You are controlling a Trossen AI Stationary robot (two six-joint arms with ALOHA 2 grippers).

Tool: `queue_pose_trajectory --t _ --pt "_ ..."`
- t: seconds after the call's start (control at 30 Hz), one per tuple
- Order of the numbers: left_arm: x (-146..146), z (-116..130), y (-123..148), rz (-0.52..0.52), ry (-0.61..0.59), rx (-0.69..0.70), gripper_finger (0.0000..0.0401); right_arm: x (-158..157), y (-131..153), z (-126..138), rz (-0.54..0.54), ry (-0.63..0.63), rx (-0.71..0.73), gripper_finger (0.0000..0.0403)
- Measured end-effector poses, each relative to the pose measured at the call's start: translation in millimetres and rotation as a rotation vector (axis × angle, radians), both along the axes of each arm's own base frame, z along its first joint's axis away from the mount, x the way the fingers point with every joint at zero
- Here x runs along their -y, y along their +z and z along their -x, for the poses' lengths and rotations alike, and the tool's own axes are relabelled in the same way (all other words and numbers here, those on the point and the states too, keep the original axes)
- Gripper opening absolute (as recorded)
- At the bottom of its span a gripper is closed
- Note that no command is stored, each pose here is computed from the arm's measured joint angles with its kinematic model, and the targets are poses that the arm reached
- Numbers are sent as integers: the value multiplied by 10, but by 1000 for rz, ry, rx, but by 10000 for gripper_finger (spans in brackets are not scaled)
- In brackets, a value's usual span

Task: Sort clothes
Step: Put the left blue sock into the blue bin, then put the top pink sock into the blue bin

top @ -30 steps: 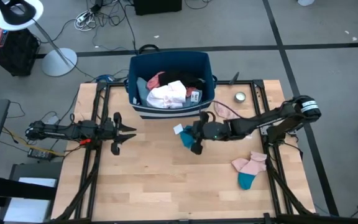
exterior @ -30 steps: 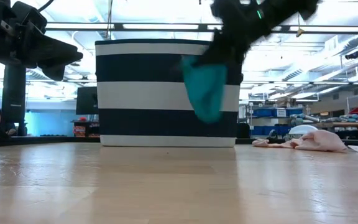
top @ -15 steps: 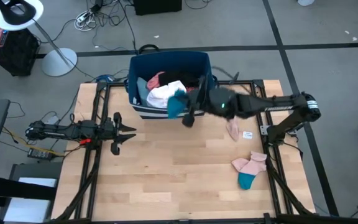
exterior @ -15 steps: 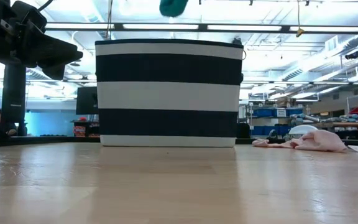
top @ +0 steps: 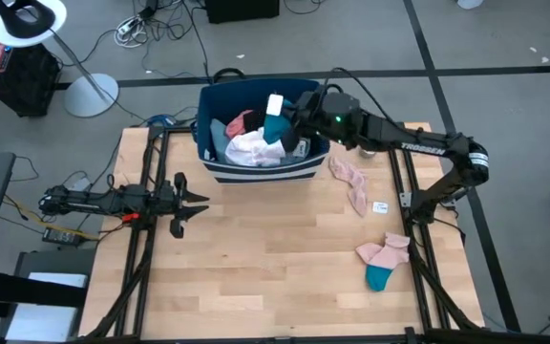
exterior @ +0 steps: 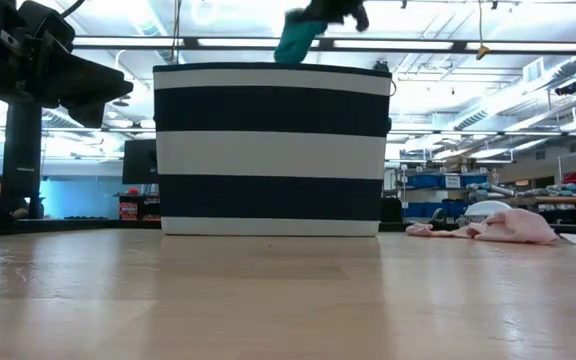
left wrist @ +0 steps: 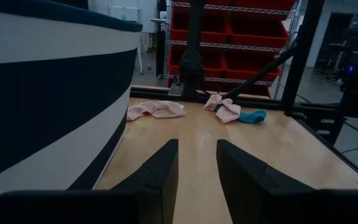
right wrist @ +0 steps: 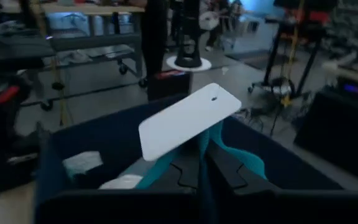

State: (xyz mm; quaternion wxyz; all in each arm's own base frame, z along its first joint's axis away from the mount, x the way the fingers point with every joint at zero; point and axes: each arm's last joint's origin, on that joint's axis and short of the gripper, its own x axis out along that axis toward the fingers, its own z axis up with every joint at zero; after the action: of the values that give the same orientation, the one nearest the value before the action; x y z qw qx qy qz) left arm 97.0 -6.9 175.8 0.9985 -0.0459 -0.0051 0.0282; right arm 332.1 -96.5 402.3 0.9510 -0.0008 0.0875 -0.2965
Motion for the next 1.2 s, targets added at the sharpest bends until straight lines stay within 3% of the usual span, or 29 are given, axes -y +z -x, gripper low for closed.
queue_pose_trajectory --t 0.33,0.63,0.8,0.97,1.2 --pt "0 0 5 0 0 4 115 460 -684 -403 -125 7 -130 13" --pt "0 0 7 1 1 6 115 580 -1052 -566 -216 3 -192 68" --pt "0 0 8 1 1 7 115 555 -994 -541 -215 19 -182 122" --pt "0 0 8 1 1 7 115 503 -750 -421 -189 26 -122 169" --pt "-1 0 8 1 5 7 115 365 -378 -190 -158 44 -48 198"
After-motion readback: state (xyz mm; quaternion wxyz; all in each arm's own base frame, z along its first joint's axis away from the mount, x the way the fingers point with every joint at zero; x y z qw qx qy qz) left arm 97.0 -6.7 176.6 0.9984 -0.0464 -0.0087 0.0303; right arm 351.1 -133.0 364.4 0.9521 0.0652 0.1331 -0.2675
